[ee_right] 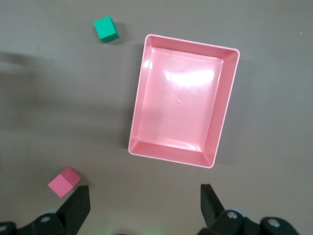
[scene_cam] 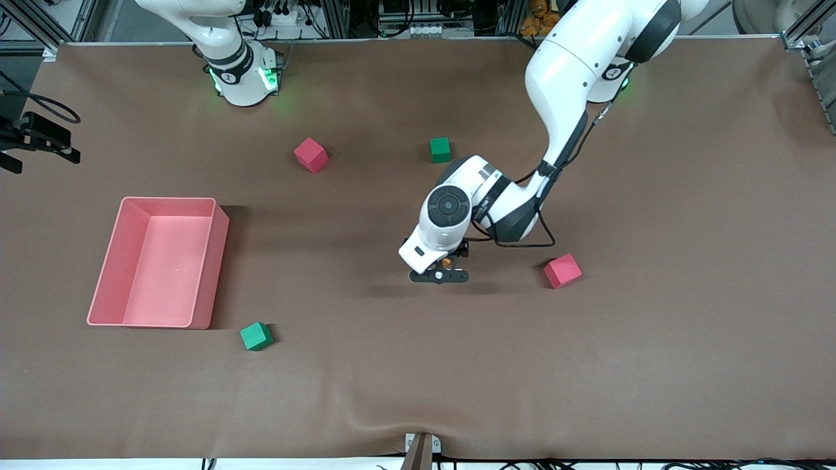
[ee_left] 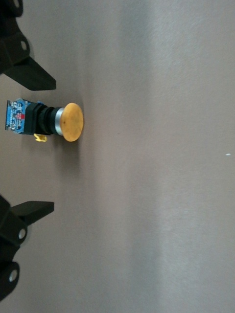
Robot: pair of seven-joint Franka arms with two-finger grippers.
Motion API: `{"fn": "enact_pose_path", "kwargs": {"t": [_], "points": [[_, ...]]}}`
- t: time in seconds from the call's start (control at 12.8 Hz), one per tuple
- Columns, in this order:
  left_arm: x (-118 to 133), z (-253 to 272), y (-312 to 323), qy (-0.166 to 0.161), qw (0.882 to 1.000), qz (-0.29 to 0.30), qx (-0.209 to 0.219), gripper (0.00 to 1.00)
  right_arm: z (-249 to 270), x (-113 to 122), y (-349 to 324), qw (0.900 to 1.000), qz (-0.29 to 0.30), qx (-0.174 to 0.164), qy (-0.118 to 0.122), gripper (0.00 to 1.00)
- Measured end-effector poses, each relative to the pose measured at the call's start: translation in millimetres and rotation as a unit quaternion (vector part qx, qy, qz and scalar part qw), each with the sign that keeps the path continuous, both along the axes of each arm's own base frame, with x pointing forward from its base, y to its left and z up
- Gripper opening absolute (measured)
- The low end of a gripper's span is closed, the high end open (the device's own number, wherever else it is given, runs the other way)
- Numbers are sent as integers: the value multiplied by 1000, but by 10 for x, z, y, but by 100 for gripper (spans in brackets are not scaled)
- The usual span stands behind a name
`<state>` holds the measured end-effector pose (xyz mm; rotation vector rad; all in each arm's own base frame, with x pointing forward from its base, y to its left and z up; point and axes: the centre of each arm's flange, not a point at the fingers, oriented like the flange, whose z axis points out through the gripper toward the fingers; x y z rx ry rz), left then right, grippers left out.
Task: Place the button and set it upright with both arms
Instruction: 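Lower the left gripper over the button while the right gripper withdraws, then close the left gripper on the button body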
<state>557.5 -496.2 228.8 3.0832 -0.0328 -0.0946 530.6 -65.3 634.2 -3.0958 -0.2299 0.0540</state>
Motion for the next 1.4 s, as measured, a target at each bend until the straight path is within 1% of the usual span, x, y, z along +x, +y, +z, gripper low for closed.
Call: {"fn": "enact_pose_path", "kwargs": {"t": [0.31,0.55,0.78,0.94,1.01,1.09,1.17,1.25,1.33,1.4], "points": [[-48,-200,102,-11,999,-22,39,100,33,-24,6,997,-77,-1,9,100],[-80,-273,131,-12,998,-21,52,100,151,-56,67,991,-132,12,13,100],[-101,-310,137,-11,998,-18,53,100,302,-75,172,990,-139,12,7,100],[-111,-327,140,-10,998,-17,53,95,303,-81,175,990,-139,11,10,100],[-114,-334,142,-10,998,-17,53,85,297,-91,169,990,-139,9,13,100],[-117,-336,139,-10,998,-16,53,85,292,-98,160,990,-139,4,16,100],[-126,-337,128,-10,998,-12,53,82,289,-104,151,990,-140,-3,18,100],[-140,-342,118,-10,998,-7,53,82,284,-113,148,990,-140,-7,21,100],[-149,-347,111,-10,998,-5,54,78,285,-119,147,990,-142,-8,24,100],[-152,-345,105,-10,999,-4,53,78,294,-121,147,989,-143,-9,23,100]]}}
